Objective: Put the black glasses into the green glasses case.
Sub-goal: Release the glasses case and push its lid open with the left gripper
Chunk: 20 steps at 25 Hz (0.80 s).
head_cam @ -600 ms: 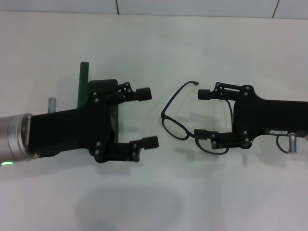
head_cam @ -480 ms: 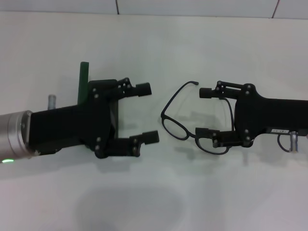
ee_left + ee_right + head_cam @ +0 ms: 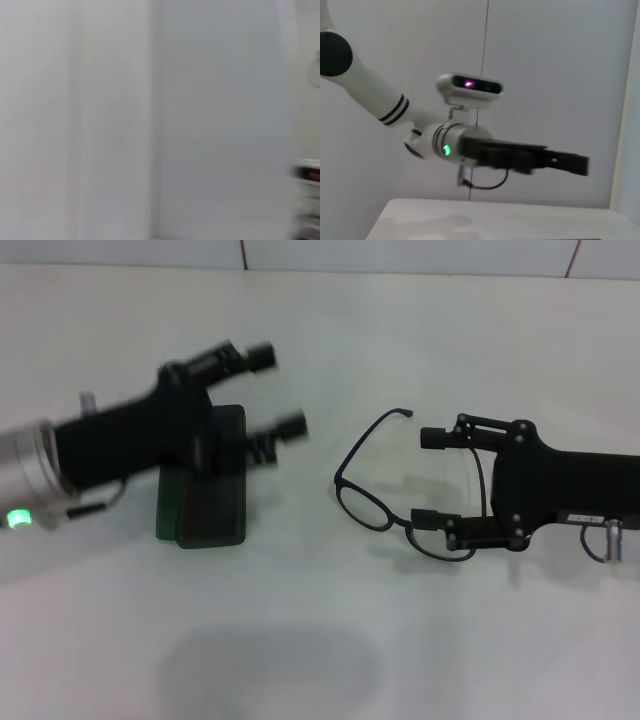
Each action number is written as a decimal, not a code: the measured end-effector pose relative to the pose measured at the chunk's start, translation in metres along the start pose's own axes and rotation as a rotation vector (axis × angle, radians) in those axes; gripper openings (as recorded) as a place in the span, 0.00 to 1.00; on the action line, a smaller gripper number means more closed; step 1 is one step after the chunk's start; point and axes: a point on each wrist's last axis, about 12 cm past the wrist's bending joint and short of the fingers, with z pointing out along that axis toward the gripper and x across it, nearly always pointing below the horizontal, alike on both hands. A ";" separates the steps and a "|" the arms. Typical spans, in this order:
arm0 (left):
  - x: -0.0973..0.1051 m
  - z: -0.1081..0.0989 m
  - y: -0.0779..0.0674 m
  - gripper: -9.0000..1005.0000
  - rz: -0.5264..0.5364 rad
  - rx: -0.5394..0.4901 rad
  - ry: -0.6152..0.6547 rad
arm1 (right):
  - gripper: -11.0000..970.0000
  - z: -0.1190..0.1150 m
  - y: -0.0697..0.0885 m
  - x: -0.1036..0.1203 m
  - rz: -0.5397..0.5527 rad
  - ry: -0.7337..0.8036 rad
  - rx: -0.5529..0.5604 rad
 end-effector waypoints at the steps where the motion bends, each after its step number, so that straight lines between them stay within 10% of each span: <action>1: -0.005 -0.001 0.009 0.87 -0.040 -0.039 0.016 | 0.82 -0.001 0.000 0.001 0.002 0.003 0.003; 8: -0.062 -0.001 0.078 0.87 -0.401 -0.330 0.450 | 0.82 -0.005 0.001 0.003 0.009 0.014 0.014; 20: -0.072 0.015 0.053 0.87 -0.402 -0.533 0.831 | 0.82 -0.007 0.002 0.007 0.019 0.028 0.030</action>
